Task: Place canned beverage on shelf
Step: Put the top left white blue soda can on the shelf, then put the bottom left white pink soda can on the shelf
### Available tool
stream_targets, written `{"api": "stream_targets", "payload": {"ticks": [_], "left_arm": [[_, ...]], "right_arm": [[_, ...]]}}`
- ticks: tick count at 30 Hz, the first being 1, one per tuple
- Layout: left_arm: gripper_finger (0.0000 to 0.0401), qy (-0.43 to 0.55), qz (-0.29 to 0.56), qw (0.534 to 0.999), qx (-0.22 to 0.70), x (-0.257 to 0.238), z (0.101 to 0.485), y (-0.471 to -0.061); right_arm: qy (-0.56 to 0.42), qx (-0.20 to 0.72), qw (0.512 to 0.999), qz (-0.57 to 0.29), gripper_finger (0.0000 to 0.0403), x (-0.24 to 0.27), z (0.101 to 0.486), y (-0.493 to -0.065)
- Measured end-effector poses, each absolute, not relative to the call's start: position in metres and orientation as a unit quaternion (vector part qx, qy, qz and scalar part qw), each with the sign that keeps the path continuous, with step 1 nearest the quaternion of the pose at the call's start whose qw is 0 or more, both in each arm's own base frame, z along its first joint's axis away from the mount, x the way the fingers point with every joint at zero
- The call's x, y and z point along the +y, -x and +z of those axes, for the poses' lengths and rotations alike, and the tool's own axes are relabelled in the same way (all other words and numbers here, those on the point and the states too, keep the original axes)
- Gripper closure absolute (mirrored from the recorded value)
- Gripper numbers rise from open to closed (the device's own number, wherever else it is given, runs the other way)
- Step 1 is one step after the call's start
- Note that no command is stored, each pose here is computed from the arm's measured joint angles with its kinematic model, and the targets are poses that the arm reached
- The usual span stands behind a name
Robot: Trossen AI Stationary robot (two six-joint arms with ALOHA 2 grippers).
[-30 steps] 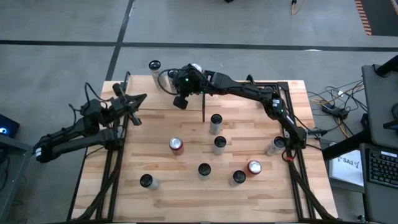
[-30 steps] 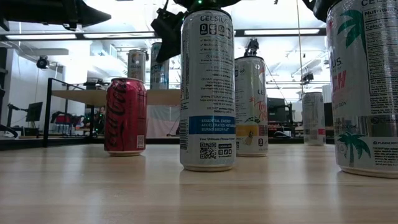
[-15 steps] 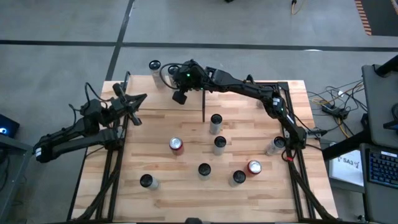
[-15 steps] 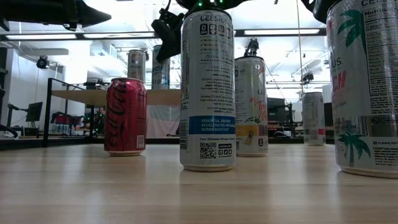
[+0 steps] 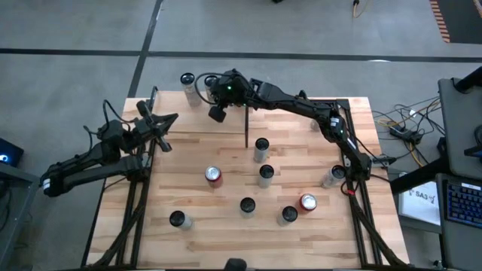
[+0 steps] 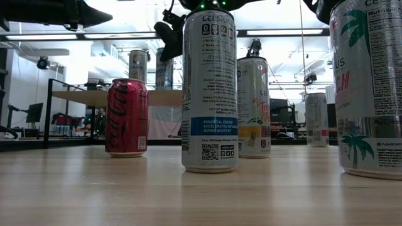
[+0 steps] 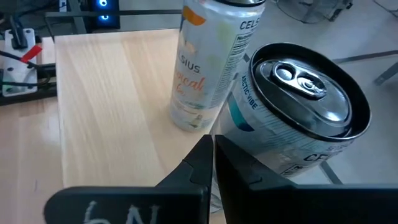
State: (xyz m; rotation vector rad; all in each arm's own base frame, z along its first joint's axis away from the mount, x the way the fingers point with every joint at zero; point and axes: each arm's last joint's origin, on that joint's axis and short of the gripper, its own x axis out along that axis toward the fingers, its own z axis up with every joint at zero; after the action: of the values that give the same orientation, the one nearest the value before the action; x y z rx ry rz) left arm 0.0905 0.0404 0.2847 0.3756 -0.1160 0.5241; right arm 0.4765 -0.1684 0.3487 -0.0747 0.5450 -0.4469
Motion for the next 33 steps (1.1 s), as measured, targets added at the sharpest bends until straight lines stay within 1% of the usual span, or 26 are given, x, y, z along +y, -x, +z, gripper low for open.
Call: {"api": "stream_targets", "payload": {"ticks": [21,25,29,33], "left_arm": [[0.0401,-0.185,0.257,0.947,-0.057,0.040,0.285,-0.091],[0.0401,-0.186,0.258,0.947,-0.057,0.040,0.285,-0.091],[0.0401,-0.185,0.257,0.947,-0.054,0.041,0.284,-0.091],[0.0401,-0.185,0.256,0.948,-0.049,0.042,0.284,-0.094]], "right_arm": [[0.044,0.266,0.936,-0.228,0.0394,-0.180,0.350,-0.472],[0.030,0.263,0.938,-0.224,0.0394,-0.169,0.359,-0.469],[0.017,0.259,0.943,-0.208,0.0394,-0.147,0.381,-0.458],[-0.011,0.279,0.941,-0.192,0.0394,-0.121,0.396,-0.444]]}}
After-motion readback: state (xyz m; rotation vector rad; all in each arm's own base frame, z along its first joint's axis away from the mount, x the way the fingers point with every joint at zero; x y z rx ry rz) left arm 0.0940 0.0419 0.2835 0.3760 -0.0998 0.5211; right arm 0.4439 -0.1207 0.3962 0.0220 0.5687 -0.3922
